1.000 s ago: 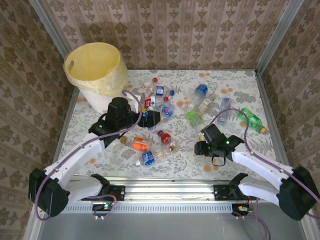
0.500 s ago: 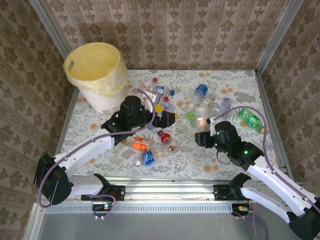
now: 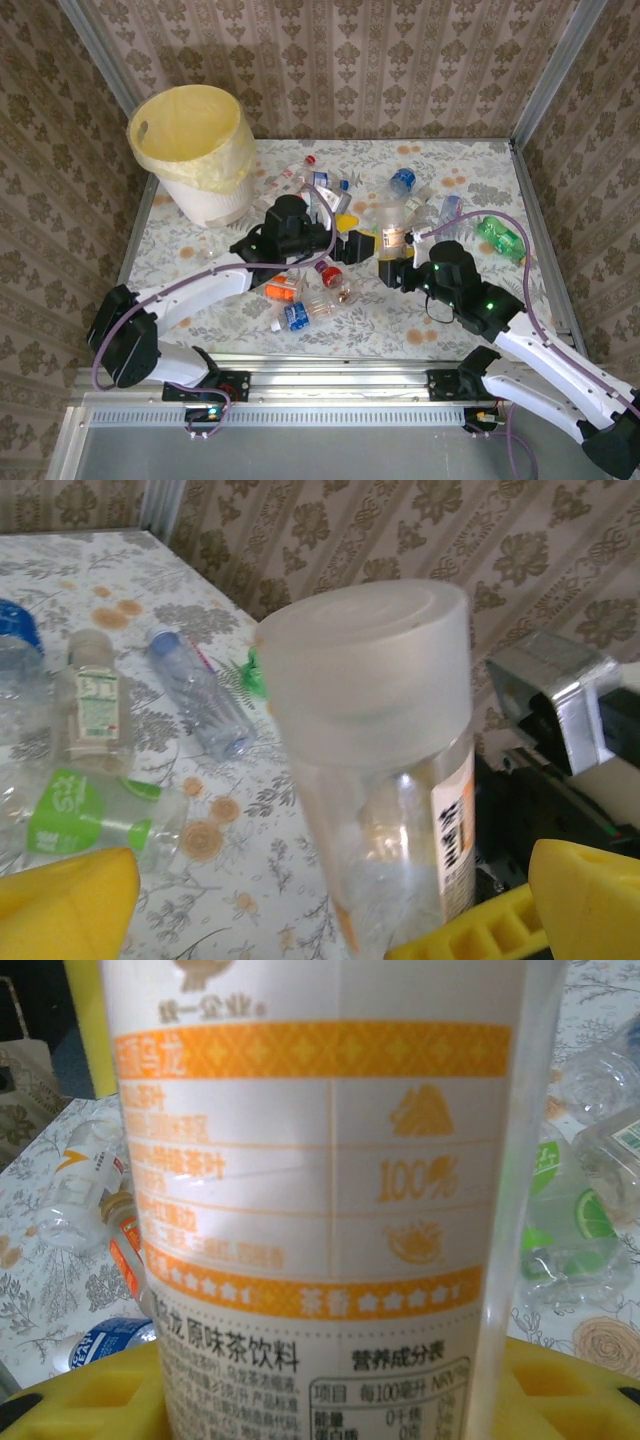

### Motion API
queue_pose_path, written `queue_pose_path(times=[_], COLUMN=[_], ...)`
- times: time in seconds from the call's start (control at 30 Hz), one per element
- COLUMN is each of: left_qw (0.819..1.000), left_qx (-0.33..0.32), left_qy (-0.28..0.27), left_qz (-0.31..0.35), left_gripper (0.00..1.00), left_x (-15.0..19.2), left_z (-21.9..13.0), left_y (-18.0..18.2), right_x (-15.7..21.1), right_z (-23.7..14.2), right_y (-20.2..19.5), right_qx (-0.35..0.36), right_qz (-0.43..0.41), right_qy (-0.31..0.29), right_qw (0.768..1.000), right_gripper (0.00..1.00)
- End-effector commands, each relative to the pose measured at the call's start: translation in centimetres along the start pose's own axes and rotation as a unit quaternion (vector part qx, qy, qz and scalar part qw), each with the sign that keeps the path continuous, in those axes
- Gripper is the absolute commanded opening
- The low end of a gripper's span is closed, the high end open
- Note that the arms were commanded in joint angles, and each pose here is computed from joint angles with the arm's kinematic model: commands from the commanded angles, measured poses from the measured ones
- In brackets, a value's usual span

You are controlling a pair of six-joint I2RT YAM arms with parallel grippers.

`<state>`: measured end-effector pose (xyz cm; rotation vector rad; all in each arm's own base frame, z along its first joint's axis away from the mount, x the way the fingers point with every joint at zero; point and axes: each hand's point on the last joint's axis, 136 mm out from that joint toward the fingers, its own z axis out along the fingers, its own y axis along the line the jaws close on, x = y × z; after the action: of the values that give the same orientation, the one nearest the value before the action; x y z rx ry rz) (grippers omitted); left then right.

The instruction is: Throw the plastic bottles in the bin

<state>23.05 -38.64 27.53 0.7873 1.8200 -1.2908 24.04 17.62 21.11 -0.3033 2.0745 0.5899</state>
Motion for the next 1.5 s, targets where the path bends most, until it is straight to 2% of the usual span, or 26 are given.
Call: queue_pose_path(times=[0.0, 0.37, 0.57, 0.87, 1.03, 1.17, 1.3, 1.4, 1.47], left_qw=[0.998, 0.998, 0.997, 0.997, 0.997, 0.998, 0.999, 0.999, 1.0], left_qx=[0.041, 0.065, 0.068, 0.068, 0.071, 0.065, 0.048, 0.031, 0.016], left_qy=[-0.039, -0.027, -0.017, -0.012, -0.016, -0.016, -0.014, -0.02, -0.022], left_qz=[0.011, -0.001, -0.01, -0.02, -0.022, -0.022, -0.012, -0.007, -0.004], left_gripper=[1.0, 1.0, 0.96, 0.74, 0.6, 0.54, 0.53, 0.52, 0.52], left_x=[-2.8, -2.9, -2.5, -2.3, -2.4, -2.5, -2.5, -2.9, -3.3], left_z=[0.3, 2.1, 2.6, 2.9, 2.8, 2.4, 1.9, 1.0, 0.1], left_y=[-2.0, -2.3, -2.0, -1.5, -1.2, -0.7, -0.1, 0.7, 1.4], right_x=[-2.0, -1.2, -0.8, -0.4, 0.0, 0.0, 0.2, 0.5, 0.6], right_z=[-0.5, -0.2, 0.0, 0.2, 0.3, 0.1, 0.0, -0.1, -0.2], right_y=[1.5, 3.2, 3.5, 3.6, 3.5, 3.3, 2.8, 2.5, 2.4], right_qx=[-0.023, -0.054, -0.054, -0.054, -0.053, -0.048, -0.036, -0.029, -0.026], right_qz=[-0.013, -0.03, -0.033, -0.033, -0.031, -0.031, -0.029, -0.027, -0.025], right_qy=[-0.031, -0.025, -0.022, -0.017, -0.013, -0.014, -0.012, -0.005, -0.001], right_qw=[0.999, 0.998, 0.998, 0.998, 0.998, 0.998, 0.999, 0.999, 0.999], right_gripper=[0.39, 0.39, 0.39, 0.39, 0.43, 0.48, 0.62, 0.78, 0.84])
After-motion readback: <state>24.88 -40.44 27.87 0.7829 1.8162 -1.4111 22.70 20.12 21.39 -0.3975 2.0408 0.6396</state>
